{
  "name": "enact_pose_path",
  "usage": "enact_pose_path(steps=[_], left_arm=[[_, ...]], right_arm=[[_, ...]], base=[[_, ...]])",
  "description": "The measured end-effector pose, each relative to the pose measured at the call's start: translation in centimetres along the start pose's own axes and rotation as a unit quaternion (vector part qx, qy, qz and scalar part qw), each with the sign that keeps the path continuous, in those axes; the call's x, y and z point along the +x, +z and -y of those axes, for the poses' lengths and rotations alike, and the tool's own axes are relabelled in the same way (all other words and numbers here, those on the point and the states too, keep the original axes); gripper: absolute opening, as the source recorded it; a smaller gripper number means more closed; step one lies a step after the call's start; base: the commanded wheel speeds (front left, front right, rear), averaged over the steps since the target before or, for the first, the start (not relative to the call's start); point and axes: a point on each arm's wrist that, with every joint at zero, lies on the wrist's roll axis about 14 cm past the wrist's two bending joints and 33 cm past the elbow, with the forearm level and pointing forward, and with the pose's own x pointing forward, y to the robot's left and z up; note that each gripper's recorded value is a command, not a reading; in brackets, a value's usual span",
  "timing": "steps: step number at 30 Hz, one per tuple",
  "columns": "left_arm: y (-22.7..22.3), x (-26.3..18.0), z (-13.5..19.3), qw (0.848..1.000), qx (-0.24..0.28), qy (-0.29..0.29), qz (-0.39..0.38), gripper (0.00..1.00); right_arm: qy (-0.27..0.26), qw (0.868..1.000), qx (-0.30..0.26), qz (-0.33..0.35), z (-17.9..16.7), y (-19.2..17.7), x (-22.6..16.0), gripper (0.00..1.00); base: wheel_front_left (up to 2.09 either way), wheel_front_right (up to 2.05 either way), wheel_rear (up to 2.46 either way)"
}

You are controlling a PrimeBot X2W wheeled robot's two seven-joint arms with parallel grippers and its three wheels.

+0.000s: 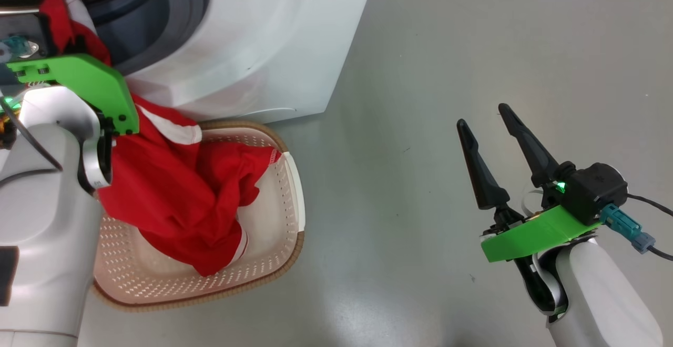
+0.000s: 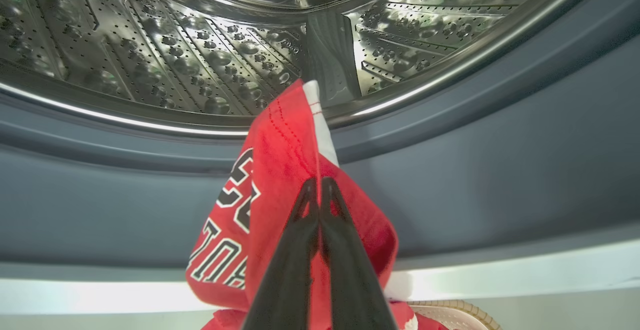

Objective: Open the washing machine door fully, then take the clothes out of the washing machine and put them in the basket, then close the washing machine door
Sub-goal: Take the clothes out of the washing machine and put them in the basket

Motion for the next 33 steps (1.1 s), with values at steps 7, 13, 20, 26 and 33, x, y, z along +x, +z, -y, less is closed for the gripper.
enact_pose_path(steps=[7, 13, 20, 26, 33], left_arm=[[2.2, -0.7, -0.1, 0.998, 0.0, -0.006, 0.059, 0.0], [3.1, -2.6, 0.2, 0.994, -0.01, -0.019, 0.111, 0.0], [4.4, -5.4, 0.4, 0.986, -0.01, -0.027, 0.165, 0.0], [4.0, -8.8, 0.6, 0.982, -0.009, -0.03, 0.184, 0.0], [4.2, -13.0, 1.3, 0.979, -0.019, -0.036, 0.199, 0.0]], right_arm=[[0.002, 1.0, 0.002, 0.002, -0.2, 0.0, 0.3, 1.0], [0.009, 1.0, 0.004, 0.006, -0.7, 0.3, 0.5, 1.0], [0.017, 1.0, 0.004, 0.011, -1.2, 0.6, 0.7, 1.0], [0.024, 1.0, 0.004, 0.015, -1.6, 1.0, 0.7, 1.0], [0.029, 0.999, 0.005, 0.015, -2.0, 1.1, 0.2, 1.0]], base=[[0.0, 0.0, 0.0], [0.0, 0.0, 0.0], [0.0, 0.0, 0.0], [0.0, 0.0, 0.0], [0.0, 0.0, 0.0]])
